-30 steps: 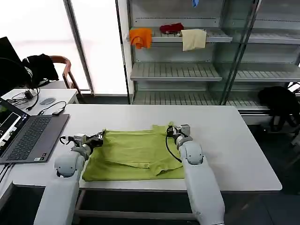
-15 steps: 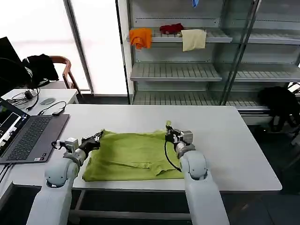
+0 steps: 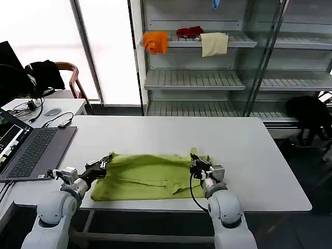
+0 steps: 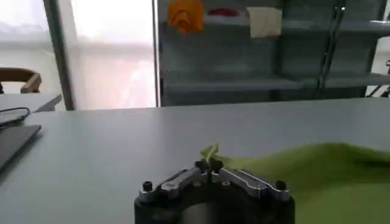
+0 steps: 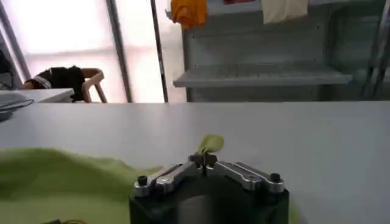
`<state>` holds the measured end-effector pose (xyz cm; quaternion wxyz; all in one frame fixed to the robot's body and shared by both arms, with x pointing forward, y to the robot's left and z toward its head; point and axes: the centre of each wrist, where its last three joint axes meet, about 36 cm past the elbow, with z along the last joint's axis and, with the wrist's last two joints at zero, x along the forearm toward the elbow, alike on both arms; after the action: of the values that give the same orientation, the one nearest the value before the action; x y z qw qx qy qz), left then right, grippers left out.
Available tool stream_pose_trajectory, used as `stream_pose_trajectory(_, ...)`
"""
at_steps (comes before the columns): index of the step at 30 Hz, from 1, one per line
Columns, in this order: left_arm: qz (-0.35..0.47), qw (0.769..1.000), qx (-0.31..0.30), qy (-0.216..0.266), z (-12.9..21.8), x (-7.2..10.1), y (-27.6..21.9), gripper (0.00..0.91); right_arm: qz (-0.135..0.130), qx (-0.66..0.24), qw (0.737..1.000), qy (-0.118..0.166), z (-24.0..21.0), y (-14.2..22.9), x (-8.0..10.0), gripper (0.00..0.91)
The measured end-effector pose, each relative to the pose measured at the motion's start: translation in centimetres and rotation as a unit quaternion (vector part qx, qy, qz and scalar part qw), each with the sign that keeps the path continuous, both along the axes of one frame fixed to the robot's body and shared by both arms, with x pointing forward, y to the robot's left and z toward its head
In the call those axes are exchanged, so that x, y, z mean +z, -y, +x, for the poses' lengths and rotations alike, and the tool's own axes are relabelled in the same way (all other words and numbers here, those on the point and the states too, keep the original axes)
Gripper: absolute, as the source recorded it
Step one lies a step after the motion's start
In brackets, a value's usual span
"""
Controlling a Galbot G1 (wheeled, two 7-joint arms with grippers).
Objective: Fold and organize the clothes.
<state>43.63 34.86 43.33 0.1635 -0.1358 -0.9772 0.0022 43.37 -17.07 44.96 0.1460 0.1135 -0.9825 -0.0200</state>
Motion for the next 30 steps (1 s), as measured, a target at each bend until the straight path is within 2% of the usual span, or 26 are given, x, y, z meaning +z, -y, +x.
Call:
stream_pose_trajectory(13, 0.0, 1.0, -0.014, -0.007, -2.1, -1.4, 0.4, 0.01, -0.013, 0.002, 1.0, -0.007, -2.2, 0.6, -0.4, 0.0)
stream_pose_trajectory(14, 0.0, 1.0, -0.014, -0.006, -2.2, -1.5, 0.4, 0.03, -0.014, 0.002, 1.0, -0.008, -2.3, 0.7, -0.5, 0.907)
stream_pose_trajectory(15, 0.001, 1.0, -0.014, -0.006, -2.3, -1.6, 0.5, 0.161, -0.016, 0.001, 1.0, -0.008, -2.5, 0.7, -0.5, 0.907)
stream_pose_trajectory(16, 0.002, 1.0, -0.014, -0.007, -2.5, -1.8, 0.5, 0.383, -0.018, 0.001, 1.0, -0.009, -2.6, 0.7, -0.6, 0.907)
stream_pose_trajectory(17, 0.003, 1.0, -0.014, -0.007, -2.5, -1.9, 0.6, 0.907, -0.02, 0.0, 1.0, -0.01, -2.7, 0.7, -0.6, 0.907)
stream_pose_trajectory(24, 0.015, 1.0, -0.006, -0.006, -2.8, -2.2, 0.8, 0.907, -0.04, -0.011, 0.999, -0.009, -3.2, 0.7, -1.1, 0.907)
stream_pose_trajectory(30, 0.023, 1.0, 0.003, -0.001, -3.0, -2.1, 0.7, 0.907, -0.082, -0.03, 0.996, -0.004, -3.7, 1.2, -1.7, 0.907)
